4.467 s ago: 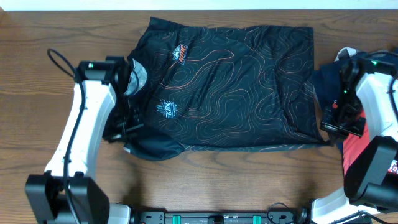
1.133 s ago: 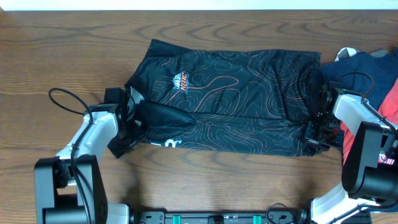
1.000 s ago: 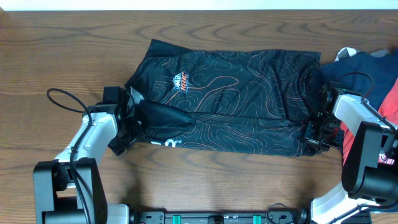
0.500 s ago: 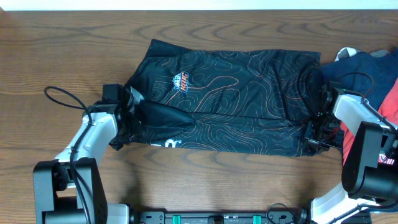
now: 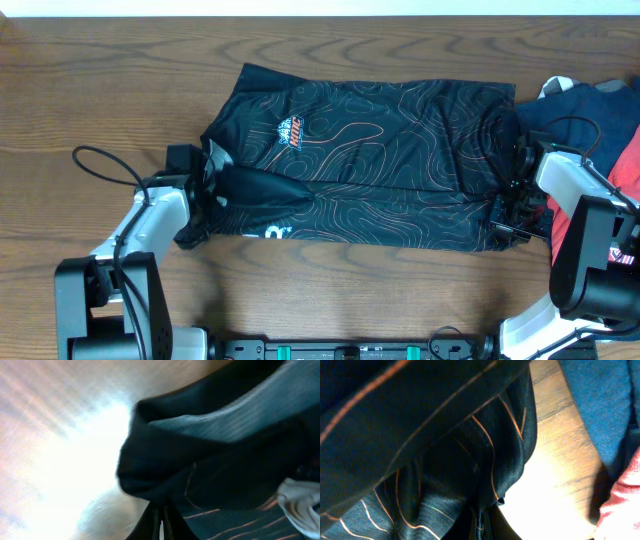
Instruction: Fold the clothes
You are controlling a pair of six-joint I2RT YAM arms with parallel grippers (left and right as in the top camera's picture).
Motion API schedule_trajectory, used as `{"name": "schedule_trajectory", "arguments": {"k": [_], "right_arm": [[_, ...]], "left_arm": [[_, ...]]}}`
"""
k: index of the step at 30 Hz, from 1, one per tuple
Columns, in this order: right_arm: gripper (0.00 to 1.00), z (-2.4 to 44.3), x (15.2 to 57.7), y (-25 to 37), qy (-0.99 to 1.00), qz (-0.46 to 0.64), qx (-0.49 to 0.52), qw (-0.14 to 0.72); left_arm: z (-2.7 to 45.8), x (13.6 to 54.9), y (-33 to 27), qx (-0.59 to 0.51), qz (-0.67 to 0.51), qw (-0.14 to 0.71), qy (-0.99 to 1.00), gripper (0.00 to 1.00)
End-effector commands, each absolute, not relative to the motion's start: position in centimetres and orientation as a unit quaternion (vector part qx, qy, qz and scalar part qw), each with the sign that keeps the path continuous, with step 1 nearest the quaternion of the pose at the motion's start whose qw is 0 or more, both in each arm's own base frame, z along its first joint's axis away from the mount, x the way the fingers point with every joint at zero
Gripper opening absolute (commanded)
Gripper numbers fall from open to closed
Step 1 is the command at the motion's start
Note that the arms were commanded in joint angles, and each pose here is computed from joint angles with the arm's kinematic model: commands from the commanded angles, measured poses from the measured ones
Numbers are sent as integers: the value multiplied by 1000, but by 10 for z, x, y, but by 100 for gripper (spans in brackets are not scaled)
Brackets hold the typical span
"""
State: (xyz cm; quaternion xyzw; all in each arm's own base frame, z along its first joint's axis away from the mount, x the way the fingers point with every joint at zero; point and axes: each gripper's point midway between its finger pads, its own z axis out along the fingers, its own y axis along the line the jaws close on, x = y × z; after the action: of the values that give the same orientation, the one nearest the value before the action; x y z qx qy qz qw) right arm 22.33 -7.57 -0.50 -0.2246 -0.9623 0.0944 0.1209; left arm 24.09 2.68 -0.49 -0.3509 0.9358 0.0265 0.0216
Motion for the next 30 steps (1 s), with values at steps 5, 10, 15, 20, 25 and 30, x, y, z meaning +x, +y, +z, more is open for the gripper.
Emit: {"name": "schedule_trajectory", "arguments": {"k": [5, 10, 15, 20, 25, 30], "right_arm": [[6, -11, 203, -78, -953, 105, -232, 163], [5, -8, 196, -76, -948, 108, -244, 175], [11, -9, 202, -78, -949, 108, -249, 164], [89, -5, 216, -76, -951, 96, -256, 148], [90, 3, 228, -74, -953, 81, -259, 137], [90, 9, 237, -75, -954, 79, -260, 128]], "left_arm": [[16, 193, 49, -415, 60, -36, 907, 6], [38, 186, 51, -426, 49, -11, 903, 6], [59, 215, 56, -413, 25, 84, 906, 45], [69, 261, 27, -326, -88, 146, 930, 69], [55, 267, 25, -325, -92, 128, 932, 69], [24, 259, 24, -336, -84, 69, 936, 69]]}}
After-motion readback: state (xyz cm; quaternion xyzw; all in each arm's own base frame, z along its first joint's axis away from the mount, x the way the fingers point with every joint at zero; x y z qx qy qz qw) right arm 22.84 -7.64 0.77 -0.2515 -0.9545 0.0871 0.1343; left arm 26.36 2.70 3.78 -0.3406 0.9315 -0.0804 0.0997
